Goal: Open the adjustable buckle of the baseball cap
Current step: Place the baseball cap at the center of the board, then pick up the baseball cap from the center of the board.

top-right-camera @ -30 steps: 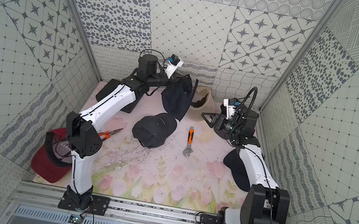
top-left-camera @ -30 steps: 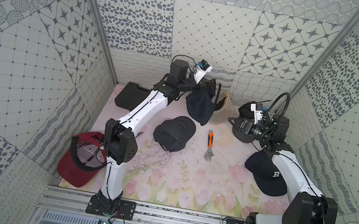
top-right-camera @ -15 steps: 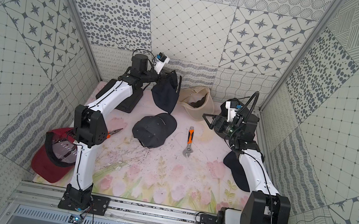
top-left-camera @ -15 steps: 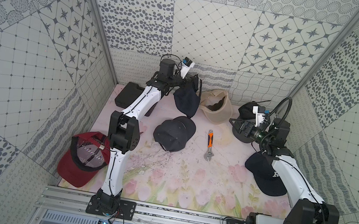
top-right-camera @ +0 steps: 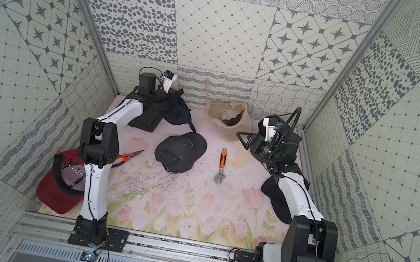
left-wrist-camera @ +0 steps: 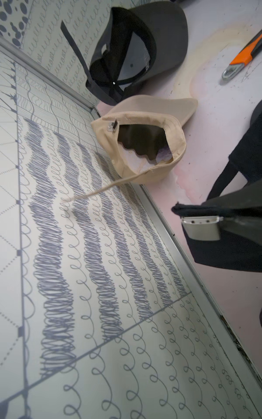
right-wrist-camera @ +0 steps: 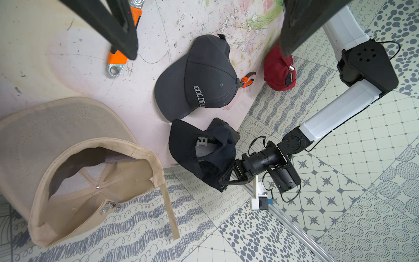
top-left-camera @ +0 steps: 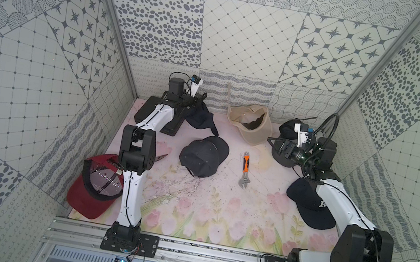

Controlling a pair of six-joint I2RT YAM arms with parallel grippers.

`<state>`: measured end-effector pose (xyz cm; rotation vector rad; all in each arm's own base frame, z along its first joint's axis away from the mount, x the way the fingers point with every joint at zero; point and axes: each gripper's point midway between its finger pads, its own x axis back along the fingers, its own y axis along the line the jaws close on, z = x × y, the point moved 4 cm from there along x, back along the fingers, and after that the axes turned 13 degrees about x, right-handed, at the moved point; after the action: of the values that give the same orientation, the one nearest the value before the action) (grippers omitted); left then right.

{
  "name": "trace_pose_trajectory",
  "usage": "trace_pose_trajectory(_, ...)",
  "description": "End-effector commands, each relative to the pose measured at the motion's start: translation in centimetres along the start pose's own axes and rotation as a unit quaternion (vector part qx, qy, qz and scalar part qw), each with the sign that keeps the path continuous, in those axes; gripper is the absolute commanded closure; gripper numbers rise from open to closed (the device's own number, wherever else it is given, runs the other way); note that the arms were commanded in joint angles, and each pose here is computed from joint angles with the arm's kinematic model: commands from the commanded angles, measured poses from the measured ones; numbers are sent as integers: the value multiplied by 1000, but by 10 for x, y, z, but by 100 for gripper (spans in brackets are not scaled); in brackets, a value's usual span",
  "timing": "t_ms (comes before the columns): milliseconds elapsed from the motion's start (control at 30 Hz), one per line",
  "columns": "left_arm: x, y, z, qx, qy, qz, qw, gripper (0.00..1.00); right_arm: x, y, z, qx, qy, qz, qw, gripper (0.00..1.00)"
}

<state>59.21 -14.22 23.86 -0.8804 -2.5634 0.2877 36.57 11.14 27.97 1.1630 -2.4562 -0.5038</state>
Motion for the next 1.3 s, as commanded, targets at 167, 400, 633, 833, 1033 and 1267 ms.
trace_pose_trajectory(167, 12, 27, -7, -7, -29, -31, 999, 45, -9, 3, 7, 36, 17, 30, 999, 3)
trace_pose_trajectory(400, 41, 14, -27, 16, -27, -66, 997, 33, -17, 1, 17, 41, 39, 75, 996, 4)
trace_pose_trajectory(633, 83, -45, -5, 126, 23, -13, 992, 35, -25, -3, 31, 59, 48, 113, 991, 2)
trace_pose_trajectory(833, 112, -99, 34, 170, 88, -36, 981, 35, -29, 2, 36, 64, 52, 103, 991, 2)
trace_pose_trajectory(1033, 137, -137, 76, 176, 143, -96, 969, 35, -28, 5, 39, 56, 51, 96, 993, 5)
trace_pose_trajectory(1267, 158, -146, 118, 140, 172, -164, 961, 27, -27, 7, 42, 37, 55, 89, 994, 2)
